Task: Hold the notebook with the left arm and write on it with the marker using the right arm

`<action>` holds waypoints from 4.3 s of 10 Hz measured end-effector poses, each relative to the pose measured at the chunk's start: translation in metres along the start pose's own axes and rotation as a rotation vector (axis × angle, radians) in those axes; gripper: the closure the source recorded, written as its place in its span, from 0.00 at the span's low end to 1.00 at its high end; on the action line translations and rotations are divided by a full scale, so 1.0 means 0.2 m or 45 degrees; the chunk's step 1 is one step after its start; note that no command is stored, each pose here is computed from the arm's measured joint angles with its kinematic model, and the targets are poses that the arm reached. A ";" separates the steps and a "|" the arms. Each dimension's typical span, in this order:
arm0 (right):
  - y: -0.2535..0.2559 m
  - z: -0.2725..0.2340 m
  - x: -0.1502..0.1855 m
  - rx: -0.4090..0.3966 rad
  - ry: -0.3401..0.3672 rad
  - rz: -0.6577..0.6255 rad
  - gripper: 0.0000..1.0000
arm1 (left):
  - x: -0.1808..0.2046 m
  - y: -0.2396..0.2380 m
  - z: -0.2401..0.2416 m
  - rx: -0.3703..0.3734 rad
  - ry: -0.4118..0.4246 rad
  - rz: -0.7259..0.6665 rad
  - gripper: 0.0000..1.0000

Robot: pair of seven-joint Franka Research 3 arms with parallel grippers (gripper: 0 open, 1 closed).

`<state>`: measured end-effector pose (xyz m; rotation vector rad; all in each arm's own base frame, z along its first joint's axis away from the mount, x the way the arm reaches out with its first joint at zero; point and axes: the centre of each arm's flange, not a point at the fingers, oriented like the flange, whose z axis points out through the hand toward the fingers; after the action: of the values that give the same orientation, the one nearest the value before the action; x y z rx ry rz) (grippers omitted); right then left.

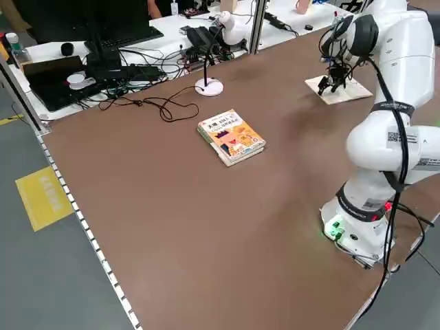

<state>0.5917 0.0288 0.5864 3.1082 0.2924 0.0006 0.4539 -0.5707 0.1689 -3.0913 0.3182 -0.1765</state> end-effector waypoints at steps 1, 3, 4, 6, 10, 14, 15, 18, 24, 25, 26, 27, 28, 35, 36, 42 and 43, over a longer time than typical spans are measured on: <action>0.06 0.06 0.02 0.000 -0.001 -0.065 0.00 | 0.00 0.00 0.00 0.000 0.000 0.000 0.00; 0.18 0.17 0.05 0.001 -0.006 -0.178 0.00 | 0.00 0.00 0.00 0.000 0.000 0.000 0.00; 0.23 0.22 0.07 0.000 -0.005 -0.220 0.00 | 0.00 0.00 0.00 0.000 0.000 0.000 0.00; 0.30 0.33 0.11 -0.009 -0.003 -0.269 0.00 | 0.00 0.00 0.00 0.000 0.000 0.000 0.00; 0.46 0.75 0.19 -0.030 0.053 -0.242 0.00 | 0.00 0.00 0.00 0.000 0.001 0.005 0.00; 0.50 1.26 0.13 0.005 0.044 -0.108 0.00 | 0.00 0.00 0.00 0.000 0.001 0.005 0.00; 0.48 1.31 0.13 0.006 0.039 -0.091 0.00 | 0.00 0.00 0.00 0.000 0.001 0.005 0.00; 0.42 1.45 0.08 0.011 0.051 -0.049 0.00 | 0.00 0.00 0.00 0.000 0.001 0.006 0.00; 0.36 1.84 -0.07 0.026 0.061 -0.024 0.00 | 0.01 0.00 0.00 0.000 0.002 0.013 0.00; 0.34 1.87 -0.07 0.026 0.055 -0.055 0.00 | 0.01 0.00 0.00 0.000 0.002 0.016 0.00; 0.33 1.89 -0.07 0.026 0.048 -0.085 0.00 | 0.01 0.00 0.00 0.000 0.002 0.017 0.00; 0.34 1.89 -0.07 0.024 0.045 -0.109 0.00 | 0.01 0.00 0.00 0.000 0.002 0.018 0.00; 0.37 1.90 -0.08 0.019 0.043 -0.121 0.00 | 0.01 0.00 0.00 0.000 0.002 0.019 0.00; 0.44 1.97 -0.10 -0.012 0.064 -0.138 0.00 | 0.01 0.00 0.00 0.000 0.003 0.021 0.00; 0.43 1.99 -0.10 -0.015 0.068 -0.139 0.00 | 0.01 0.00 0.00 0.000 0.003 0.021 0.00; 0.41 2.06 -0.11 -0.028 0.084 -0.151 0.00 | 0.01 0.00 0.00 -0.001 0.003 0.029 0.00; 0.40 2.07 -0.11 -0.027 0.083 -0.155 0.01 | 0.01 0.00 0.00 -0.001 0.003 0.029 0.00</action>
<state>0.5859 -0.0618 0.1742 3.0681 0.4791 0.1027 0.4557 -0.5702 0.1694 -3.0868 0.3538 -0.1800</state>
